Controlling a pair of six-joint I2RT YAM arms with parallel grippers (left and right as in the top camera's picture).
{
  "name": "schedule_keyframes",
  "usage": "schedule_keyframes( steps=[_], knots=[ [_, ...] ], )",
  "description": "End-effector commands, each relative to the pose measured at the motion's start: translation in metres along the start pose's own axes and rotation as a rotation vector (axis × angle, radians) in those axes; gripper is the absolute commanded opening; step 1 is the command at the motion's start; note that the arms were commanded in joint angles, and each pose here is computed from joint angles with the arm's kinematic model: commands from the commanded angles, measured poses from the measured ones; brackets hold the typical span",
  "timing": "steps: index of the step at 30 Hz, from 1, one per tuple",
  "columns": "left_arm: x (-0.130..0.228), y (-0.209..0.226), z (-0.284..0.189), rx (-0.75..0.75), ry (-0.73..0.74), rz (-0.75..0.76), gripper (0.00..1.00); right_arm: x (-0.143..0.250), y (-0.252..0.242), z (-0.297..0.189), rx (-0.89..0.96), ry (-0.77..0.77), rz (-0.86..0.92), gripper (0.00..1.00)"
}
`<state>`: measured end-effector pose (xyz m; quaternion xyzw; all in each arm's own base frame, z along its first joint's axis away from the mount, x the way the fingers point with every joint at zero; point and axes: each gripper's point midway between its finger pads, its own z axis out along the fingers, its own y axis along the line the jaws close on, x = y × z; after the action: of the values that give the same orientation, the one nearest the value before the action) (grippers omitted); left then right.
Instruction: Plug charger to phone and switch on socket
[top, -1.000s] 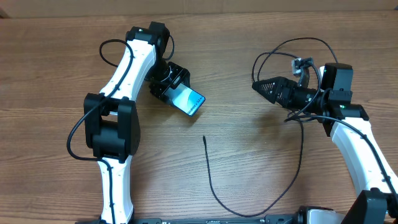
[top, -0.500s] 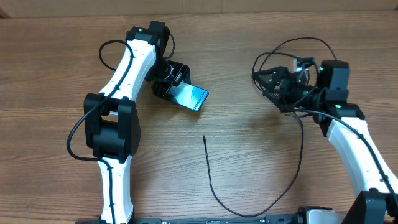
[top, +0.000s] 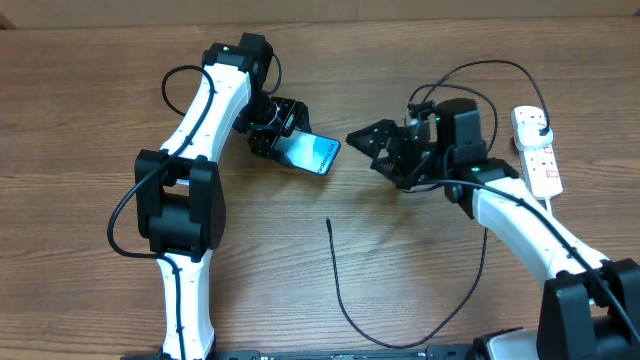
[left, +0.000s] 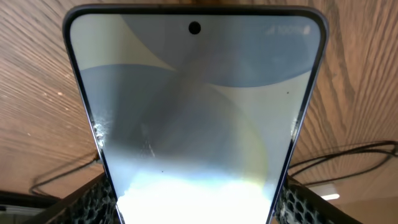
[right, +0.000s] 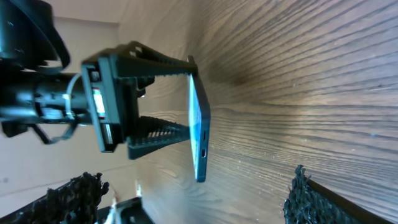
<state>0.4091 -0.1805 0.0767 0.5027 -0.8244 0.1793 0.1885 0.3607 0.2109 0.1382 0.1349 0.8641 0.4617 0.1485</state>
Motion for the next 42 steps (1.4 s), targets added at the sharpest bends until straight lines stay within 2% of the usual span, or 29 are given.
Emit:
schedule_keyframes(
  steps=[1, 10, 24, 42],
  knots=[
    [0.028, -0.015, -0.021, 0.077, 0.034, 0.031, 0.04, -0.002, 0.006, 0.013, 0.066, -0.068, -0.049, 0.98],
    [0.061, -0.023, -0.012, 0.097, 0.123, 0.092, 0.04, 0.005, 0.006, 0.020, 0.105, -0.081, -0.071, 0.87],
    [0.121, -0.033, -0.010, 0.145, 0.346, 0.200, 0.04, 0.003, 0.003, 0.020, 0.122, -0.098, -0.069, 0.81],
    [0.138, -0.031, -0.005, 0.136, 0.378, 0.246, 0.04, -0.003, -0.008, 0.017, 0.175, -0.136, -0.060, 0.66]
  ],
)
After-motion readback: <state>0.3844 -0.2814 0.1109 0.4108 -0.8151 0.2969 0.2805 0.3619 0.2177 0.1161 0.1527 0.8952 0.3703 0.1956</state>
